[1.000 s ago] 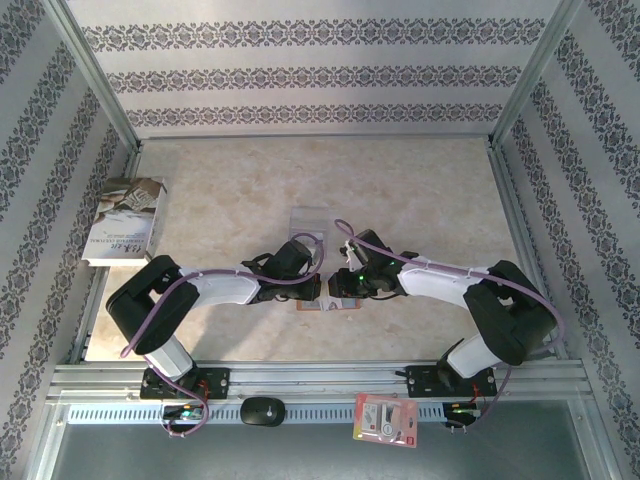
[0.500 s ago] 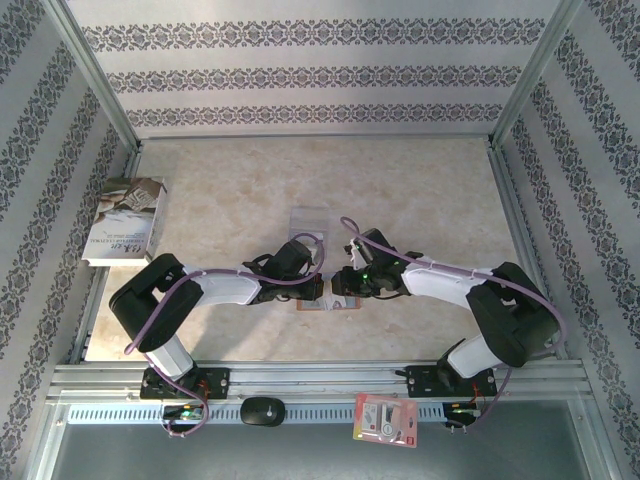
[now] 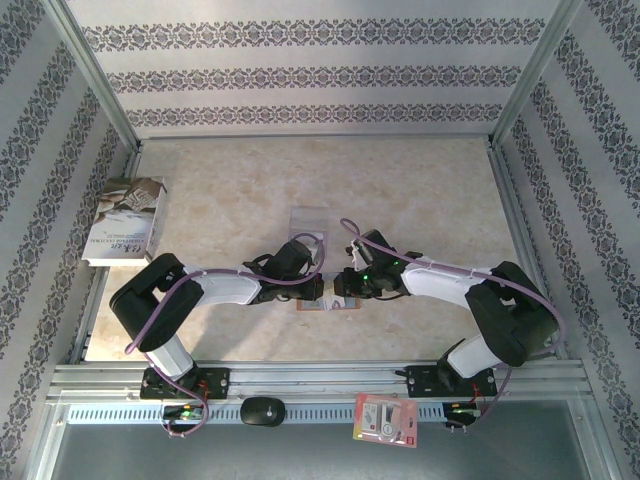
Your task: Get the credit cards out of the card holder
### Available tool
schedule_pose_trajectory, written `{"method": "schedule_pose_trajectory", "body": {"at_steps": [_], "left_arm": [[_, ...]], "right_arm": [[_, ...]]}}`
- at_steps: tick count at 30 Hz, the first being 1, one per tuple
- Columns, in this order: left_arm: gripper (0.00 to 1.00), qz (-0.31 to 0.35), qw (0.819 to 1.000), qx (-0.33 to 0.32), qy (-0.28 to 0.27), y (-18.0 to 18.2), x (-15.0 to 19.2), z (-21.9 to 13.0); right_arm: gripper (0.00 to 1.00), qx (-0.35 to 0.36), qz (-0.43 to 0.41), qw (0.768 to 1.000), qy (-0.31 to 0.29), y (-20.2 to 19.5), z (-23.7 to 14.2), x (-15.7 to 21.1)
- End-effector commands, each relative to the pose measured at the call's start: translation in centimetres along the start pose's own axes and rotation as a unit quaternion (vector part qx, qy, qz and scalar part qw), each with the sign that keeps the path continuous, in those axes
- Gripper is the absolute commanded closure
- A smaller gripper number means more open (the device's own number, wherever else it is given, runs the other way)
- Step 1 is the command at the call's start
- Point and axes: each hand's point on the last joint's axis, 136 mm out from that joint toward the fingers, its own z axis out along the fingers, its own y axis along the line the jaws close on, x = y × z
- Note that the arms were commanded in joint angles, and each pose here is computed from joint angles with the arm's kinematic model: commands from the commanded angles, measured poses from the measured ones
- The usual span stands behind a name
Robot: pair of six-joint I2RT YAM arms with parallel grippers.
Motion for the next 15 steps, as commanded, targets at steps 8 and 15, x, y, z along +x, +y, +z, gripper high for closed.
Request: {"method": "schedule_pose_trajectory", "body": {"at_steps": [8,15], "left_arm": [[1.0,-0.019,0.998,-0.043,0.048,2.7,2.9,0.6],[0.75,-0.017,1.0,-0.023,-0.006,1.2,0.0,-2.7]], "right_arm": [[0.82,-0.049,0.002,0.999,0.022,1.1,0.9,0.4],[1.0,-0.031,-0.03,0.999,-0.008,1.5,-1.0,-0.6]]}}
